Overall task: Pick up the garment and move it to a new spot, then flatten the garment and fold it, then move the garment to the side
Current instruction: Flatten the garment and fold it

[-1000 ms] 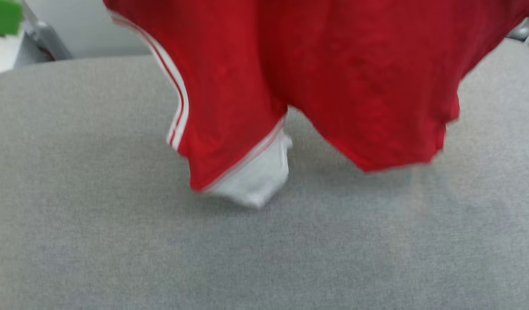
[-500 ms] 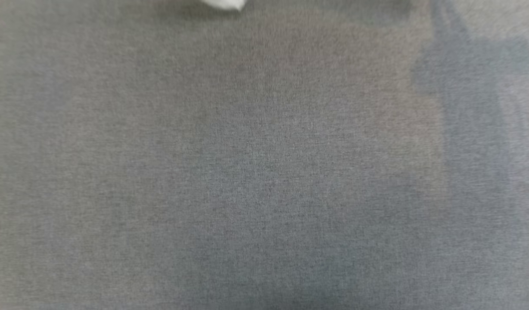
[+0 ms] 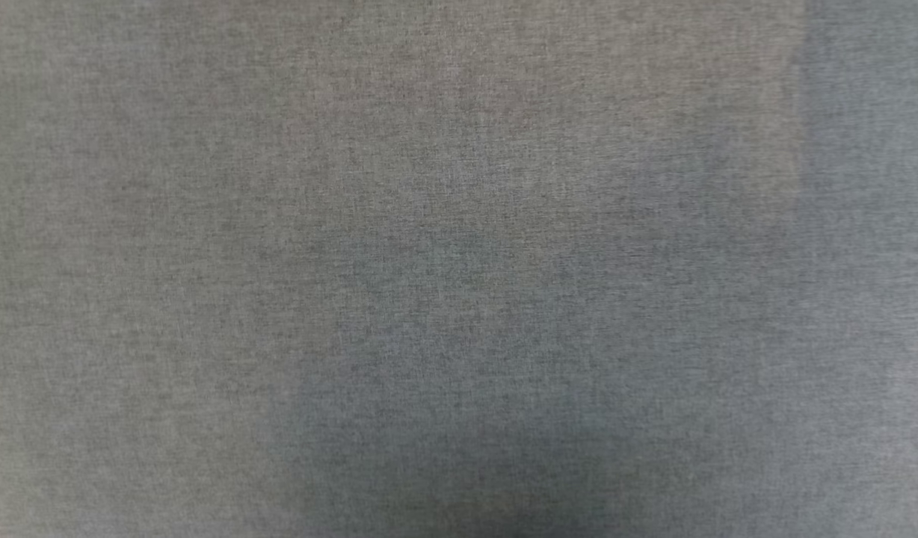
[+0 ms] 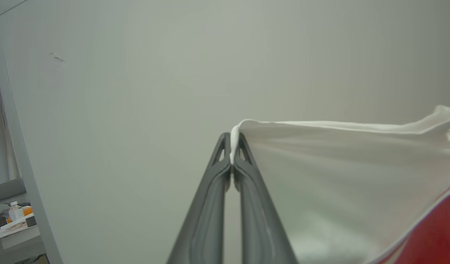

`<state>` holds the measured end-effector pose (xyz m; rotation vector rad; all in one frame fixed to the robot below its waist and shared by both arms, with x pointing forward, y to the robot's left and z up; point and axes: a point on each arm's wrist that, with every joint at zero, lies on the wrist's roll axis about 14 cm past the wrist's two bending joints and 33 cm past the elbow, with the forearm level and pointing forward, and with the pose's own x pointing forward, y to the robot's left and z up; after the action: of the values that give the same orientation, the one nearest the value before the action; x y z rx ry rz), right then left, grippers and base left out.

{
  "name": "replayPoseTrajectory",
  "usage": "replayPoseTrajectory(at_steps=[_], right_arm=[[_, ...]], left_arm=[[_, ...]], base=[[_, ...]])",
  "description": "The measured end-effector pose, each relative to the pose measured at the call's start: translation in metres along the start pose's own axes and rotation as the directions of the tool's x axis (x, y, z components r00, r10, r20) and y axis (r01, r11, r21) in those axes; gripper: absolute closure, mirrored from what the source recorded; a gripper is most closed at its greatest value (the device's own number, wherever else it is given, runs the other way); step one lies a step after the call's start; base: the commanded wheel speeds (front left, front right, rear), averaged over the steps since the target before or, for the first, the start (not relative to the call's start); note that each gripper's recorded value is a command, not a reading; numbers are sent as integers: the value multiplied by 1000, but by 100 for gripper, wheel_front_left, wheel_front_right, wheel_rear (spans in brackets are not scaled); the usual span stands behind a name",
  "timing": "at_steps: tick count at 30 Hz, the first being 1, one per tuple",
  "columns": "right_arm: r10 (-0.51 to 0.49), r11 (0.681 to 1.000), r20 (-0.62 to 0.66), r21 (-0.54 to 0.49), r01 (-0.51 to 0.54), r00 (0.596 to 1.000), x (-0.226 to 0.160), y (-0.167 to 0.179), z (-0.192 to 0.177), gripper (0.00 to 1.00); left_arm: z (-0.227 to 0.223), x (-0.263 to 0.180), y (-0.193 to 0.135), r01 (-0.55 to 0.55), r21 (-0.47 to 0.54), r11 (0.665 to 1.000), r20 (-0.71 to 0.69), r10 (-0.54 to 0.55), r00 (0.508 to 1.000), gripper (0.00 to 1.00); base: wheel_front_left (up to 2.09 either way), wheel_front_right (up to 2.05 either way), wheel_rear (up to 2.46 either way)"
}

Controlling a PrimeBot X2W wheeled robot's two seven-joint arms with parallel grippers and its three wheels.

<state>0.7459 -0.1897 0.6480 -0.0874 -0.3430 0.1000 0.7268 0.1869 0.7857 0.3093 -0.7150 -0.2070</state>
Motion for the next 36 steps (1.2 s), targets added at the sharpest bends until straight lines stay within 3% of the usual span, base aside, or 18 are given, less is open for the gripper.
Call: replayPoseTrajectory(at_steps=[8, 14, 26, 36], right_arm=[[36, 999, -56, 20, -35, 998, -4, 24, -54, 100], [63, 998, -174, 36, -58, 983, -43, 36, -106, 100], [115, 992, -316, 75, -96, 942, -135, 52, -123, 100], [150, 985, -431, 144, -96, 890, -233, 58, -118, 100]], left_arm=[[-50, -37, -25, 4, -126, 992, -82, -15, 997, 100], [-86, -98, -68, 5, -276, 961, -194, -61, 979, 100], [-86, -232, -129, -50, -456, 889, -412, -161, 897, 100], [-57, -339, -145, -137, -489, 862, -576, -201, 792, 100]], base=[[0, 0, 0], [0, 0, 0], [0, 0, 0], [0, 0, 0]])
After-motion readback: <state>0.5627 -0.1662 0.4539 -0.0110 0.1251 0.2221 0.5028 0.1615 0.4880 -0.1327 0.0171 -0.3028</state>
